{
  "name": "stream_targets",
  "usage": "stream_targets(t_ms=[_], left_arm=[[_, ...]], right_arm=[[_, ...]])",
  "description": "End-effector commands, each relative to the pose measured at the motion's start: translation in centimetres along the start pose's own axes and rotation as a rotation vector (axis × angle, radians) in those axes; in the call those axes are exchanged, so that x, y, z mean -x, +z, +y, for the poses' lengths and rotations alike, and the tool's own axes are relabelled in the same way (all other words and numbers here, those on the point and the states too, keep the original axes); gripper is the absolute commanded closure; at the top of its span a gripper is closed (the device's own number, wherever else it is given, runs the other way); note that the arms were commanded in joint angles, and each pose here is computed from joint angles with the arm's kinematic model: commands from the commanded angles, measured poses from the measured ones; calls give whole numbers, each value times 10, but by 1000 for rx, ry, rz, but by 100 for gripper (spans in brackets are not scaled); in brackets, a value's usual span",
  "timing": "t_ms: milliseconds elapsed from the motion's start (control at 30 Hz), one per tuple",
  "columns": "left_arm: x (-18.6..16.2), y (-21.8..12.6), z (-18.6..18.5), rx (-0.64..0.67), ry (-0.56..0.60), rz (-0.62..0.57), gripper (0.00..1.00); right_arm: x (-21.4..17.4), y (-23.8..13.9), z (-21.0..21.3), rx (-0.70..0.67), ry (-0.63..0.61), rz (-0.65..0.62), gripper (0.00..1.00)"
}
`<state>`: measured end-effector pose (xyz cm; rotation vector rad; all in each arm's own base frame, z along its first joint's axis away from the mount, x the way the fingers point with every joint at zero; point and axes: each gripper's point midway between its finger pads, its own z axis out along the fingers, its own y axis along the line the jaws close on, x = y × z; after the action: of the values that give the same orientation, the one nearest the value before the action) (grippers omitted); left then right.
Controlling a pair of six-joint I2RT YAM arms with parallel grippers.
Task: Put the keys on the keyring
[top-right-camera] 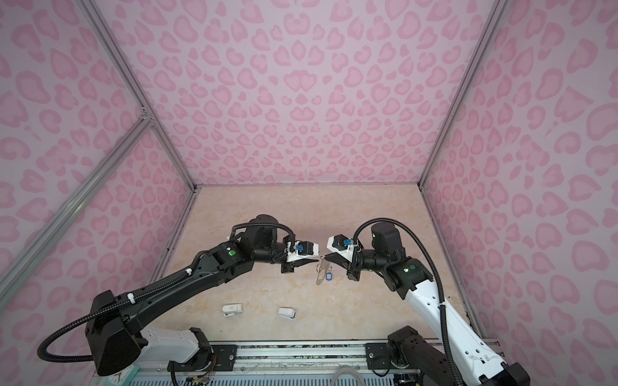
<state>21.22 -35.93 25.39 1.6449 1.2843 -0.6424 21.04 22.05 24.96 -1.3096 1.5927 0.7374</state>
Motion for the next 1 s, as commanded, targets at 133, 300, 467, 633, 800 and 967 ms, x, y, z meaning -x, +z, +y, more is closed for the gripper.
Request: stream_targets(t_ms=[133, 300, 467, 633, 800, 967], left_arm=[[7, 4, -6, -41, 5, -25, 76], [6, 8, -6, -51, -1, -21, 78], [6, 10, -6, -56, -5, -18, 84], [10, 11, -5, -54, -15, -36, 97], [13, 11, -4, -54, -40, -73, 97], [21, 6, -3, -69, -71, -166, 97]], right_arm=[[3, 4, 2, 10, -15, 3, 100], [6, 5, 3, 13, -23, -4, 100], [6, 6, 4, 17, -25, -2, 100], [2, 7, 2, 0, -45, 16, 100], [-1, 0, -7, -95, -106, 4, 77], [3, -12, -10, -147, -109, -55, 76]])
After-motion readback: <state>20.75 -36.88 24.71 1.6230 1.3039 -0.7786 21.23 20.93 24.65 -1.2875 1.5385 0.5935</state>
